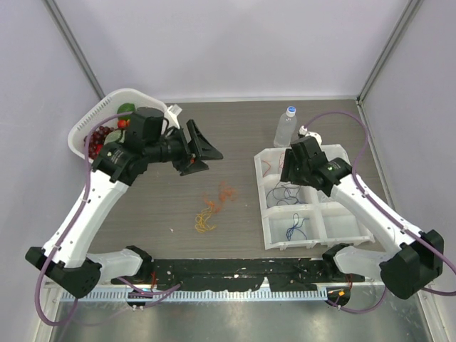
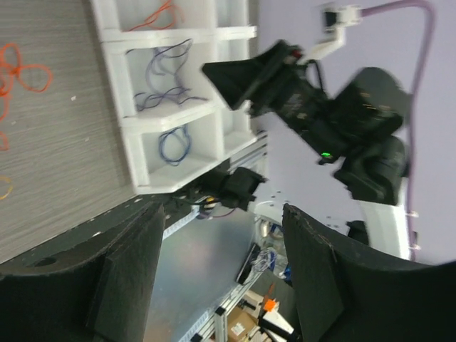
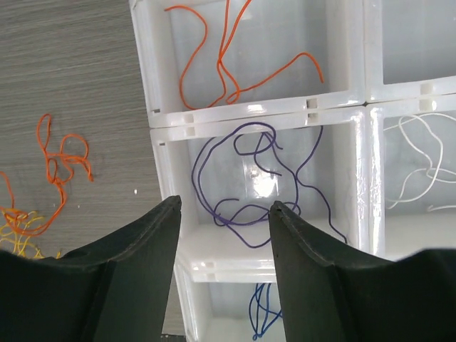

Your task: Untangle the cables

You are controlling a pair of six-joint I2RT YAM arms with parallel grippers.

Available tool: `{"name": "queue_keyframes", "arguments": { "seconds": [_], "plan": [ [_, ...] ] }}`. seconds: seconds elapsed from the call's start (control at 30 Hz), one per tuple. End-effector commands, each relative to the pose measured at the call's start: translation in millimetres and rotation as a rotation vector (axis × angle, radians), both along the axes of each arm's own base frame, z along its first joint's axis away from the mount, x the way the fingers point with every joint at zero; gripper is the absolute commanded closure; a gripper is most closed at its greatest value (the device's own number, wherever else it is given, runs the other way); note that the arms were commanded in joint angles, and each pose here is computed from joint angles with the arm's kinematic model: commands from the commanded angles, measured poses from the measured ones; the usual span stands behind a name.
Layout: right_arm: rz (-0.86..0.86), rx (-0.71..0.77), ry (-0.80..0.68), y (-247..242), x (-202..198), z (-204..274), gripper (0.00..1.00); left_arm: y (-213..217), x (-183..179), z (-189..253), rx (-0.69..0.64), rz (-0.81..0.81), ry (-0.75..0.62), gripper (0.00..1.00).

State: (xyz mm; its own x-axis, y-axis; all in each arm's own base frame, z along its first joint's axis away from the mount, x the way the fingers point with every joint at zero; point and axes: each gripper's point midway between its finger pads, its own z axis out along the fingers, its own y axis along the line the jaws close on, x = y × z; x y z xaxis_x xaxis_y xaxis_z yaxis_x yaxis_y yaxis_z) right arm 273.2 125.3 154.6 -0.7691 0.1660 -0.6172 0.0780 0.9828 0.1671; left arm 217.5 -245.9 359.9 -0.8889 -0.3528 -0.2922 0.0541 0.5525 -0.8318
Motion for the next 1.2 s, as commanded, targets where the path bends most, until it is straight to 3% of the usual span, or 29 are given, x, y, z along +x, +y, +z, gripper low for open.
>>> {"name": "queue_keyframes", "arguments": {
  "seconds": [0.0, 0.23, 0.37, 0.47, 0.6, 0.83, 1.07, 1.17],
  "plan": [
    [0.063, 0.068, 0.029, 12, -13, 4, 0.43, 0, -2, -48, 0.085, -0.046, 0.069, 0.33],
    [0.179, 0.247, 0.003, 48, -32, 9, 0.48, 33, -10, -136, 0.346, -0.034, 0.135, 0.52],
    [0.247, 0.327, -0.004, 71, -38, 17, 0.49, 49, -13, -182, 0.474, -0.041, 0.201, 0.57],
    [0.332, 0.348, 0.003, 99, -47, 17, 0.50, 49, -4, -205, 0.506, -0.030, 0.218, 0.56],
    [0.417, 0.350, 0.026, 136, -60, 14, 0.50, 53, 11, -232, 0.525, 0.020, 0.296, 0.46],
    [0.484, 0.351, 0.056, 171, -71, 8, 0.52, 57, 37, -263, 0.568, 0.116, 0.342, 0.58],
    [0.505, 0.360, 0.061, 171, -77, 9, 0.52, 57, 47, -293, 0.618, 0.113, 0.379, 0.59],
    [0.510, 0.356, 0.068, 170, -79, 8, 0.52, 56, 50, -302, 0.631, 0.101, 0.388, 0.65]
  ]
}}
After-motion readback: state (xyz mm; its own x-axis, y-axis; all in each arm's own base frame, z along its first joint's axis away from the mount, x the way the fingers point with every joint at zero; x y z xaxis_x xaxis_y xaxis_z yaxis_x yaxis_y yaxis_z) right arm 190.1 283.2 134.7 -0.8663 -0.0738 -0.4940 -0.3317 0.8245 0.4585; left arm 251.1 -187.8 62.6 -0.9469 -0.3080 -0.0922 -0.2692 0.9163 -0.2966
